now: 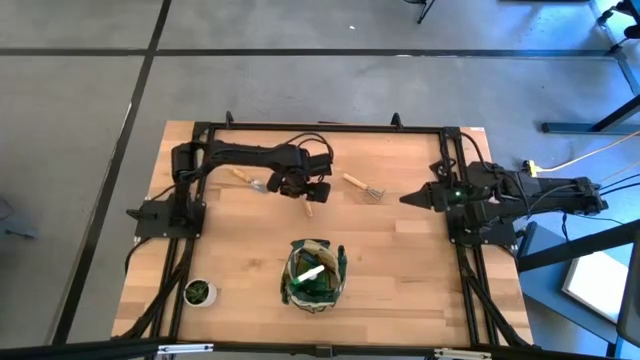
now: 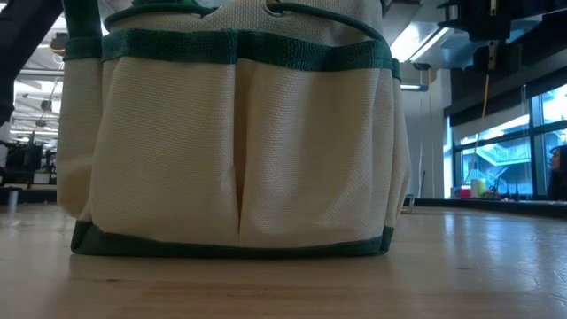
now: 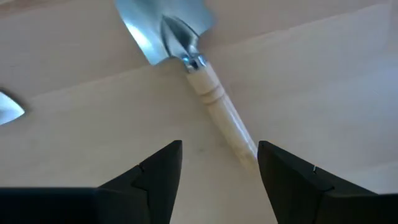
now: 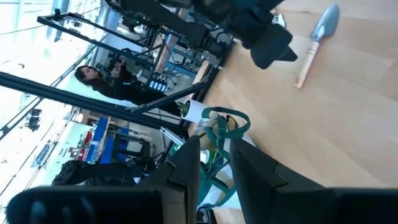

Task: Pick & Place Garden tools in Gardening bag
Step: Put the right brown trowel into the gardening bag

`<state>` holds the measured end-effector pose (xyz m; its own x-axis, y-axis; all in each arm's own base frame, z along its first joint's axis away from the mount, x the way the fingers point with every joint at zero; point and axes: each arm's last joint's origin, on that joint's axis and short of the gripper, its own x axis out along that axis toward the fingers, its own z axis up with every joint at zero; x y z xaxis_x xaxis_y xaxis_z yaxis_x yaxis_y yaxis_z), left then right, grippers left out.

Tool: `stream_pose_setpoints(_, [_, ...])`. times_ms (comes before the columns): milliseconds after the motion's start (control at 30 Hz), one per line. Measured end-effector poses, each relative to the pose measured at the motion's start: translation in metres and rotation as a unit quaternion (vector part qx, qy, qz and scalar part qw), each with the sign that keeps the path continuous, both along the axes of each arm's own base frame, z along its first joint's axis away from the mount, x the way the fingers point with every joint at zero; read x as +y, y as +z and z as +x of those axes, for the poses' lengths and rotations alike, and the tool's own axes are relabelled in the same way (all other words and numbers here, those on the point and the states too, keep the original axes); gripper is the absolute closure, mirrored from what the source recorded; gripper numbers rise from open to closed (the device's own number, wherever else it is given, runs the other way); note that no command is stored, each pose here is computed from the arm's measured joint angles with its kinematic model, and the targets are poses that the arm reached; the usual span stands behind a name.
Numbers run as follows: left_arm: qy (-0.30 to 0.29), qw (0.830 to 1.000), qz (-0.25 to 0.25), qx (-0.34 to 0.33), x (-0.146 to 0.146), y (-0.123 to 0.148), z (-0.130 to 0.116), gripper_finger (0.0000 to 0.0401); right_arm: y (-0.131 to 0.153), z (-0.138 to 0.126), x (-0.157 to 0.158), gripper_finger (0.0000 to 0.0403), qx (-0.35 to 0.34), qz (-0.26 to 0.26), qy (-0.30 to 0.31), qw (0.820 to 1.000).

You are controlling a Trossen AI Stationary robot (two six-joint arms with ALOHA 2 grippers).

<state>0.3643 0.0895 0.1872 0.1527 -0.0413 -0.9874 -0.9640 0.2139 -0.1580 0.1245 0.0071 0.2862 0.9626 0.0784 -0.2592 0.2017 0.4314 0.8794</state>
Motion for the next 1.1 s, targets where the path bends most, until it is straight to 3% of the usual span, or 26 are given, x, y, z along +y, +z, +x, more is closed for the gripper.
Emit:
stream_pose_setpoints(200, [0.021,0.999,0.029,-0.015,0.002,-0.015,0.000,0.0208,0.000,0.000,-0.002,0.0312,0.000,-0.001,-0.010,1.000])
stream_pose_setpoints(667, [0.005,1.000,0.020,0.008,0.000,-0.040,0.007,0.0216,0.001,0.001,-0.009,0.0312,-0.003,-0.005,-0.036,0.999])
stream_pose_setpoints(1100, [0.005,1.000,0.025,0.010,0.000,-0.040,0.007,0.0216,0.001,0.001,-0.010,0.0312,-0.003,-0.007,-0.041,0.999])
